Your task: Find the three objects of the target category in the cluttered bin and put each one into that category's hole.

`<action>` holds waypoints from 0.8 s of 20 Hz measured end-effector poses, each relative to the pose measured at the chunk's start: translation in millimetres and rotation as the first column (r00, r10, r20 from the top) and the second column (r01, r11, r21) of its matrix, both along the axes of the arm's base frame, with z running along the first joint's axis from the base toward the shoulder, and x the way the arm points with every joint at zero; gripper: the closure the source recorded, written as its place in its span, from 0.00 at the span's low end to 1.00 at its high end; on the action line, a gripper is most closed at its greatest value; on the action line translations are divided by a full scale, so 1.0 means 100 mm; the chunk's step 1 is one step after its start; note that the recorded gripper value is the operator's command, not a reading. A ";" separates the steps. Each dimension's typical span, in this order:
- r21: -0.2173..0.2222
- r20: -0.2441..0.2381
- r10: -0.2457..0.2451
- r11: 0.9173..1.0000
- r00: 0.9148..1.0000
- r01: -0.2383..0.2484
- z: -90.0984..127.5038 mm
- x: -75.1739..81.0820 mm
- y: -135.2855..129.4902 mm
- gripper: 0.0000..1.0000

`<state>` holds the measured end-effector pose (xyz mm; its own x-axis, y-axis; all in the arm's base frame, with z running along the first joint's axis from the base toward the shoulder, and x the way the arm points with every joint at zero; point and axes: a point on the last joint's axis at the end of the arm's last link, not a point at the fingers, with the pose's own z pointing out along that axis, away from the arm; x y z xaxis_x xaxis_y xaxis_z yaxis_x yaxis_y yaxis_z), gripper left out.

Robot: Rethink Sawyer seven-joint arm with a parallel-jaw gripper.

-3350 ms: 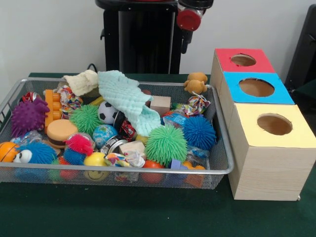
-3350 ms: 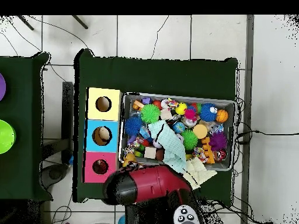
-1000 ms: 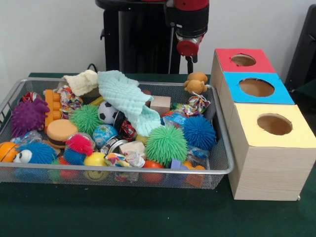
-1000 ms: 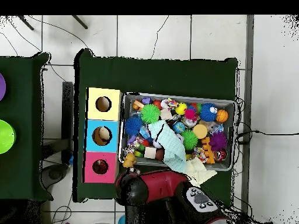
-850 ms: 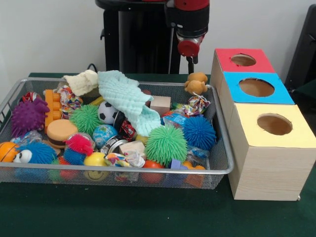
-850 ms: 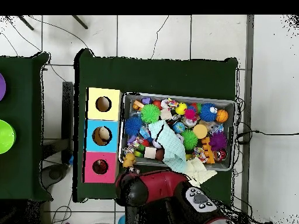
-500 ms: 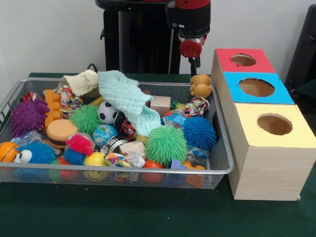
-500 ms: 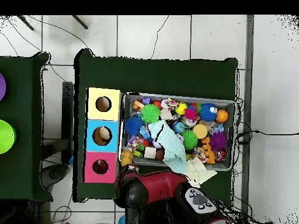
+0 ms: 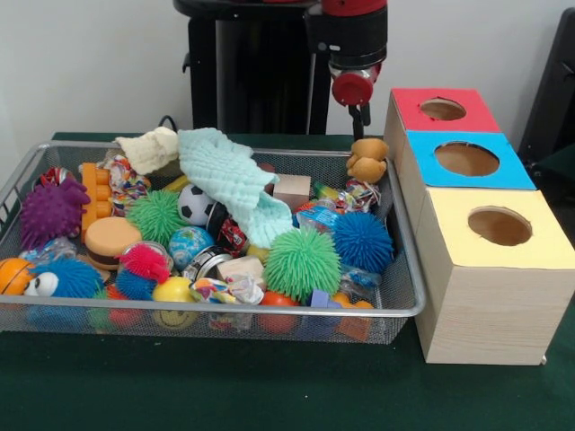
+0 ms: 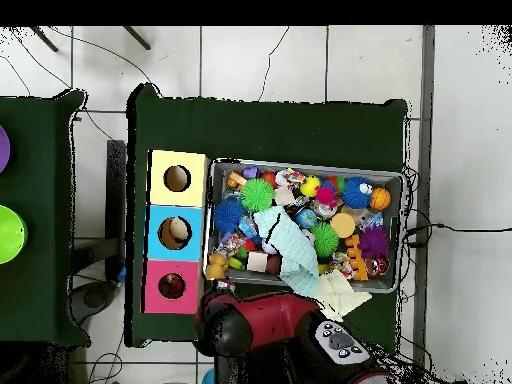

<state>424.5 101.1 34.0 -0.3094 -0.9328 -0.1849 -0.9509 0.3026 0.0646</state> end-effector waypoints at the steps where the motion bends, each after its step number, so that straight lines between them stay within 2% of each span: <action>1: 0.002 0.001 0.002 1.000 1.000 -0.002 0.00 0.00 0.01 0.00; 5: 0.014 0.008 0.006 1.000 1.000 -0.006 -0.01 0.01 0.06 0.00; 16: 0.056 0.091 -0.003 0.998 0.996 -0.002 0.00 0.14 0.17 0.00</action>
<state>438.4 118.5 33.6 -0.2891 -0.9202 -0.2639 -0.9536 0.3011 -0.0052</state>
